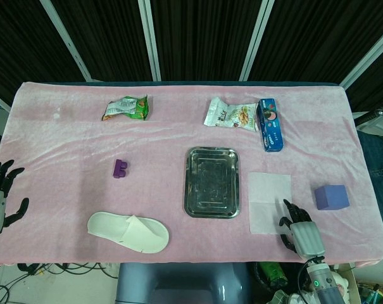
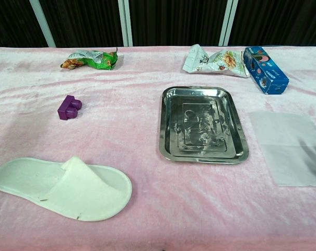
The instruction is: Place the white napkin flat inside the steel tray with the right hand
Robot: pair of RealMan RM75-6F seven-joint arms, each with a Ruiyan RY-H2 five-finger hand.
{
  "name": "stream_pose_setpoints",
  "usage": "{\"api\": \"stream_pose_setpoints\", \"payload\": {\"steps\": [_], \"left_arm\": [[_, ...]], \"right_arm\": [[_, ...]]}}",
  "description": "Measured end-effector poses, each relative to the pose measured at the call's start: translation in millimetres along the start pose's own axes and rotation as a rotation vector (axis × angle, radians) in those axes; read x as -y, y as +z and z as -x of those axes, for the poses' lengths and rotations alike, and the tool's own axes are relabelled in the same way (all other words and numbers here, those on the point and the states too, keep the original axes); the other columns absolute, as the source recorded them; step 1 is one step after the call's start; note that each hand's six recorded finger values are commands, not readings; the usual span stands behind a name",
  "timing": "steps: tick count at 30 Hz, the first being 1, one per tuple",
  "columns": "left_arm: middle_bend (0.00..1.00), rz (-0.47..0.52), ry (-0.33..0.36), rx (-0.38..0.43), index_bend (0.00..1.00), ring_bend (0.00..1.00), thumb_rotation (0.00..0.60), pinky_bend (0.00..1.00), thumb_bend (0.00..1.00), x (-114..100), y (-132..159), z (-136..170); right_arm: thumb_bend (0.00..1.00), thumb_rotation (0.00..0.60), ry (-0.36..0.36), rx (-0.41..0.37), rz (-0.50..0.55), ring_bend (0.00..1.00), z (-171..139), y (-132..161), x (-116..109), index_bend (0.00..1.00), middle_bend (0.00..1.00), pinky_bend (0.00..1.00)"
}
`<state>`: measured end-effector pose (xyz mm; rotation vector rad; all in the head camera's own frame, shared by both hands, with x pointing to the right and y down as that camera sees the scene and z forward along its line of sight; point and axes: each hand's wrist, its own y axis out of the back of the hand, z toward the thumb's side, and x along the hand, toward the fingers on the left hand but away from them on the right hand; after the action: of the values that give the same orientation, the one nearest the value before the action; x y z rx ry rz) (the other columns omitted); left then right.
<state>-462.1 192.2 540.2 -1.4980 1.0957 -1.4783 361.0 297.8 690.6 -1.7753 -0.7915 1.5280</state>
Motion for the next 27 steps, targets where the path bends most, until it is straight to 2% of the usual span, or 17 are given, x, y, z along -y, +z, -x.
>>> {"api": "stream_pose_setpoints", "payload": {"steps": [21, 27], "left_arm": [[0.06, 0.008, 0.002, -0.004, 0.19, 0.00, 0.600, 0.01, 0.37, -1.0, -0.8, 0.3], [0.06, 0.008, 0.000, -0.005, 0.19, 0.00, 0.600, 0.01, 0.37, -1.0, -0.7, 0.4]], "right_arm": [[0.36, 0.600, 0.008, -0.016, 0.051, 0.12, 4.8, 7.0, -0.5, 0.61, 0.05, 0.18], [0.36, 0.600, -0.002, -0.021, 0.109, 0.13, 8.3, 9.7, -2.7, 0.62, 0.05, 0.18]]}}
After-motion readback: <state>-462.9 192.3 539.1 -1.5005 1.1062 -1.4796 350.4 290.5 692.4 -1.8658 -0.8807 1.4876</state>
